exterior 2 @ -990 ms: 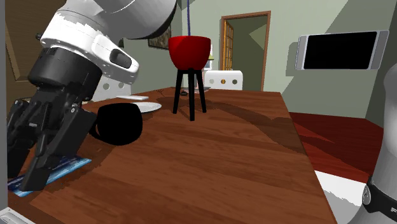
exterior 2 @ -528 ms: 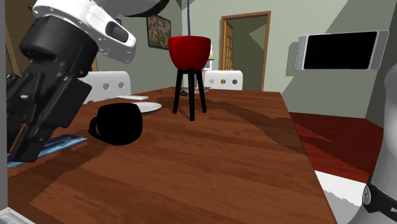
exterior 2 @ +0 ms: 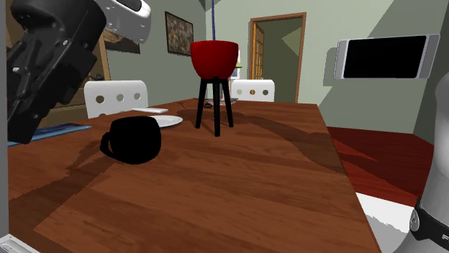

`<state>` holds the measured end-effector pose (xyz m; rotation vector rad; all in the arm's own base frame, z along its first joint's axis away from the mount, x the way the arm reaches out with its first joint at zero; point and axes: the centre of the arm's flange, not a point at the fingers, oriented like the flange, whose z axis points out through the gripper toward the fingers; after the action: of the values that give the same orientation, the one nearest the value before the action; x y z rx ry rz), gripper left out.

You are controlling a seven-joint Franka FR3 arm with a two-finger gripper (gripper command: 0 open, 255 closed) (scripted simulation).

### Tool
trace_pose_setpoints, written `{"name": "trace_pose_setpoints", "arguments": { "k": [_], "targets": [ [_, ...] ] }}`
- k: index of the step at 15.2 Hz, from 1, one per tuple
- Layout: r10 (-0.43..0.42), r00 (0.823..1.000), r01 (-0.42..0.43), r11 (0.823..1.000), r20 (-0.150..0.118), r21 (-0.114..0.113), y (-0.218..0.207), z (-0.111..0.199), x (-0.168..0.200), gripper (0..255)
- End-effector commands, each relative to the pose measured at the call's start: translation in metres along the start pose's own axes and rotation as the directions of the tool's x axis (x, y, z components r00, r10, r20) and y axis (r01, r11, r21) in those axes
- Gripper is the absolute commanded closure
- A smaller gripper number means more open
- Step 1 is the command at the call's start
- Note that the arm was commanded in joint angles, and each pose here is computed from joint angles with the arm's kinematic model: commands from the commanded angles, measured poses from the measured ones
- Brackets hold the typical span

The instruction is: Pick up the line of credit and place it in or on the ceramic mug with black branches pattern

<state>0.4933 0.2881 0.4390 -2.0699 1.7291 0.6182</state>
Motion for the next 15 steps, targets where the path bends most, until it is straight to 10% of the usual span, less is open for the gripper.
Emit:
{"name": "trace_pose_setpoints", "arguments": {
  "k": [1,9,15],
  "targets": [
    [0.0,1.0,0.0,1.0,0.0,0.0,0.001,-0.008,-0.006,255],
    [0.0,1.0,0.0,1.0,0.0,0.0,0.0,-0.041,-0.028,255],
    [0.0,1.0,0.0,1.0,0.0,0.0,-0.027,-0.088,0.03,255]
  ]
}}
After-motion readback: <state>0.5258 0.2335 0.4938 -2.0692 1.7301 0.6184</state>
